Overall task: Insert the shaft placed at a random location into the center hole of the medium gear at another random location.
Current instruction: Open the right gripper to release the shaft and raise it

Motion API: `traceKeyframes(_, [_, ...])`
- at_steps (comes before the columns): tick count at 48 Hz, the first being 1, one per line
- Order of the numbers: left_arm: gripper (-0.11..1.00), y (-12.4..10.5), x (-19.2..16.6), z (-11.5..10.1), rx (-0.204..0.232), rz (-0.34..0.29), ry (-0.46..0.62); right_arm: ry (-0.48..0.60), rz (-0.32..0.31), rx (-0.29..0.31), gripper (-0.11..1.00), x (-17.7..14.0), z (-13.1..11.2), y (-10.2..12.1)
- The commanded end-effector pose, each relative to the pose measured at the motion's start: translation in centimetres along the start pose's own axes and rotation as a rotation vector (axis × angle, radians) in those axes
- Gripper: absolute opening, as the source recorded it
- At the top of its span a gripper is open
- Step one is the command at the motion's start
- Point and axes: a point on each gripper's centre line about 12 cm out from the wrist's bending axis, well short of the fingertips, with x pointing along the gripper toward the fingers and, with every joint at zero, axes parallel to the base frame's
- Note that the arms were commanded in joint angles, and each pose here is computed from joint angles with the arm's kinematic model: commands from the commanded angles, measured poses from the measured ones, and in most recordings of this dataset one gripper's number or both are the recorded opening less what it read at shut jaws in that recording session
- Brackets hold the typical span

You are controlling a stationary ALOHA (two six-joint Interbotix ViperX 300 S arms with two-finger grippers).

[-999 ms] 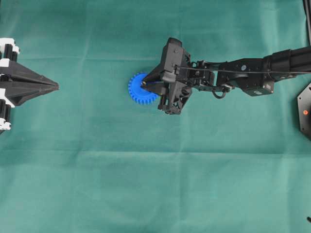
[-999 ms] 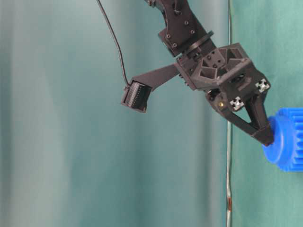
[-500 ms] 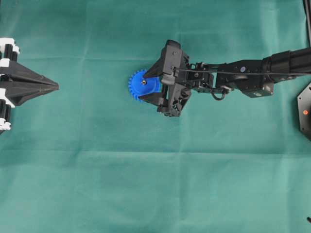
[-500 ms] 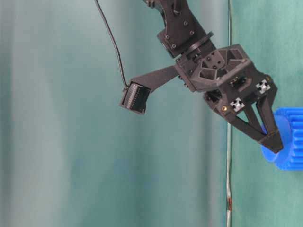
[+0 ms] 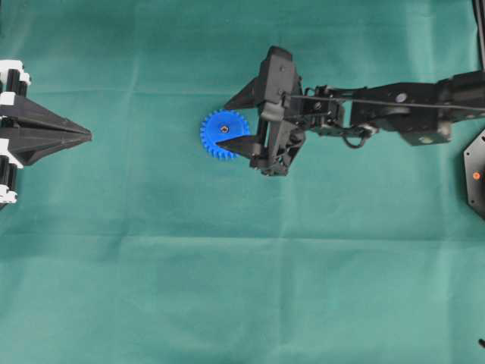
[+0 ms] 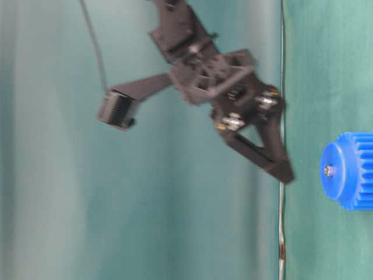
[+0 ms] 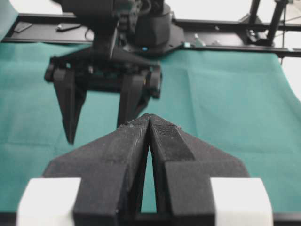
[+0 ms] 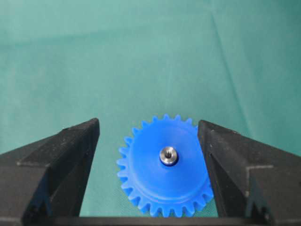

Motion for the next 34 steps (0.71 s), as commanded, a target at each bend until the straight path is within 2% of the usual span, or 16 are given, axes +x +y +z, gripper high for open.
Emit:
traceKeyframes(1, [0.00, 0.0, 0.2, 0.8, 0.002, -0.001, -0.020, -0.067, 0.010, 0.001, 0.85, -2.0, 2.8, 0.3])
traceKeyframes(15, [0.00, 0.0, 0.1, 0.9, 0.002, -0.001, -0.021, -0.146, 0.024, -0.014, 0.85, -5.3, 5.4, 0.8])
traceKeyframes(34, [0.00, 0.0, 0.1, 0.9, 0.000, -0.001, -0.018, -0.144, 0.031, -0.018, 0.84, -5.7, 5.2, 1.0])
